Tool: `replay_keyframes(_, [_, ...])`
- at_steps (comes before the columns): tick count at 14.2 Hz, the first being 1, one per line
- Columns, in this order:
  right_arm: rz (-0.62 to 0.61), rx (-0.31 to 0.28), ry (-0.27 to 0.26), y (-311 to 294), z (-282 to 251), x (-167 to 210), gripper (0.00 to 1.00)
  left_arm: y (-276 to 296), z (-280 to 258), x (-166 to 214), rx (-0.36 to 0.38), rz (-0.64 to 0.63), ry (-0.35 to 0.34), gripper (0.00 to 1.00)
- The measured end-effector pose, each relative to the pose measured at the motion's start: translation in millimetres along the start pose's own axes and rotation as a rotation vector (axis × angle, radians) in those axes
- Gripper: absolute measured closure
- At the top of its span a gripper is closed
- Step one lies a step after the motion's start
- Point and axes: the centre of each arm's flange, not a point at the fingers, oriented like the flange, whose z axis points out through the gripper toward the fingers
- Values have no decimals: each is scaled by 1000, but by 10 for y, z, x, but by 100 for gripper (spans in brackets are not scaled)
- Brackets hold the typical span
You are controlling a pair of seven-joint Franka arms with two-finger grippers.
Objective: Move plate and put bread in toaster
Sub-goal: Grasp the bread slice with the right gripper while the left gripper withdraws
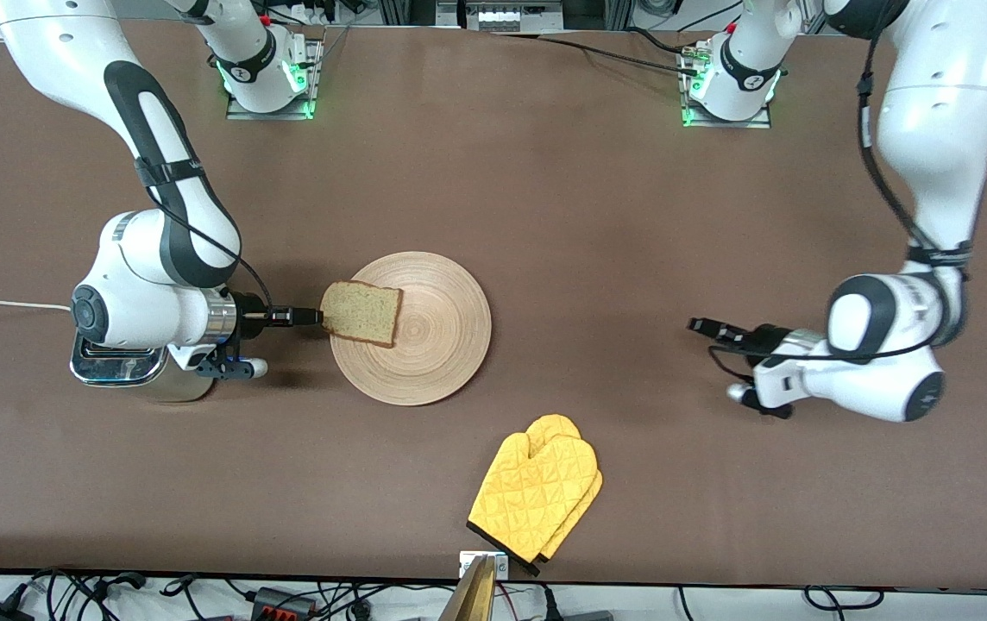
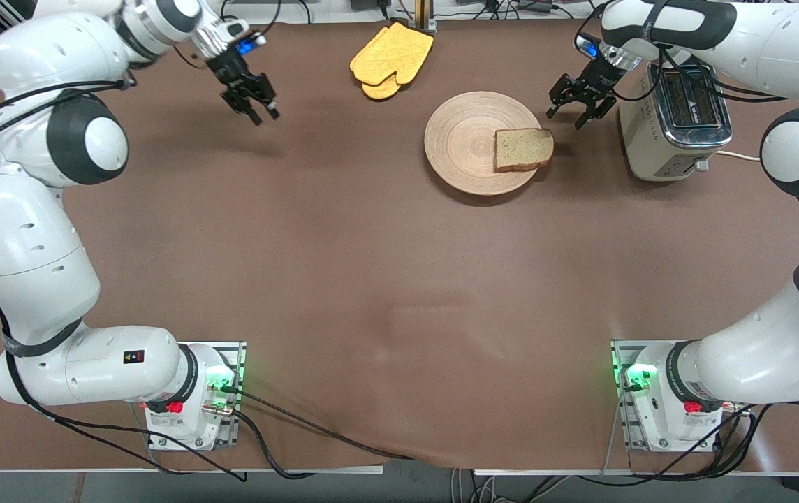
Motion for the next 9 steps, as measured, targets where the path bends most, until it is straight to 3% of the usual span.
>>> replay_keyframes(2, [26, 35, -9, 14, 64, -26, 12, -10, -460, -232, 111, 2, 11, 20])
replay_keyframes(4, [50, 66, -14, 28, 125, -40, 14, 56, -853, -488, 151, -5, 30, 2])
replay_keyframes(9, [96, 102, -50, 129, 387, -35, 15, 40, -1788, -1204, 292, -62, 126, 0])
